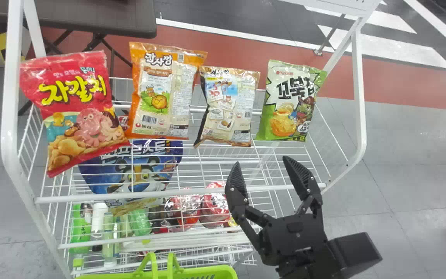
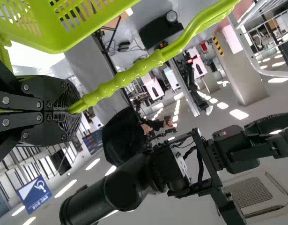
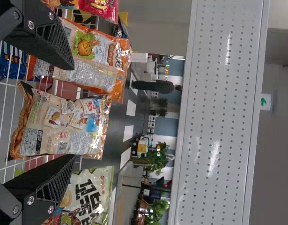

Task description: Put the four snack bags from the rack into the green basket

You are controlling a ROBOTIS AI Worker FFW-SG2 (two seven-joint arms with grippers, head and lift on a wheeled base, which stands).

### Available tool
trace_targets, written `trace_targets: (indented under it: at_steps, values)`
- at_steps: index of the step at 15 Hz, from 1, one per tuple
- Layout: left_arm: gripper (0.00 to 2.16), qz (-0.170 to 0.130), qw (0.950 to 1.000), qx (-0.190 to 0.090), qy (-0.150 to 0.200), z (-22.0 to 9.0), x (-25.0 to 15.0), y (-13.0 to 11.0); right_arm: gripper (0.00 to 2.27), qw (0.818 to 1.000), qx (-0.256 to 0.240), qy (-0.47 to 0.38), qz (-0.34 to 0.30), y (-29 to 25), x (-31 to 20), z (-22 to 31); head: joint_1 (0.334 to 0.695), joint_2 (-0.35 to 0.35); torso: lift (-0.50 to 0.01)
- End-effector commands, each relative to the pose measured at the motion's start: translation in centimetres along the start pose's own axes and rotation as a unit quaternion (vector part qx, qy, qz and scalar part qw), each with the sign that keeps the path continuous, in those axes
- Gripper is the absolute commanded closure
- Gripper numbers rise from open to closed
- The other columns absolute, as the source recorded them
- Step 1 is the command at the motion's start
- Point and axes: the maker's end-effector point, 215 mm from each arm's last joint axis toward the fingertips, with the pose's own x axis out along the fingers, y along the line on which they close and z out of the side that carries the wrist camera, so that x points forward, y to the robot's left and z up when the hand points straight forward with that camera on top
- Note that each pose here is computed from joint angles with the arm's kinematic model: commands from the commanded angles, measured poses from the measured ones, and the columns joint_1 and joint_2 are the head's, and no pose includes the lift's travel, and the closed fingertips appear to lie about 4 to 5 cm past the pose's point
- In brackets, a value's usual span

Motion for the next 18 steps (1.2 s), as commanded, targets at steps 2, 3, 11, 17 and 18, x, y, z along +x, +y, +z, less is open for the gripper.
trace_targets:
  at_steps: [2, 3, 11, 17, 18]
  values:
    - [2.13, -0.001, 1.0000, 0.001, 0.000, 0.07, 0.01, -0.08, 0.17, 1.000, 0.000, 0.000, 0.000, 0.01, 0.00, -0.01, 0.695, -0.350, -0.006]
    - [2.13, 0.000, 1.0000, 0.000, 0.001, -0.04, -0.03, -0.08, 0.17, 1.000, 0.000, -0.001, 0.001, 0.03, 0.00, 0.09, 0.695, -0.350, -0.006]
    - [2.13, -0.002, 1.0000, 0.001, -0.001, -0.04, -0.19, -0.15, 0.17, 1.000, -0.002, -0.001, -0.003, -0.47, -0.03, 0.01, 0.695, -0.350, -0.006]
    - [2.13, 0.000, 1.0000, 0.002, -0.003, 0.05, -0.31, -0.02, 0.17, 1.000, -0.002, -0.001, -0.004, -0.62, 0.05, -0.07, 0.695, -0.350, -0.006]
    - [2.13, 0.003, 1.0000, 0.002, -0.005, 0.07, -0.32, 0.12, 0.17, 1.000, -0.003, -0.001, -0.005, -0.62, 0.08, -0.10, 0.695, -0.350, -0.006]
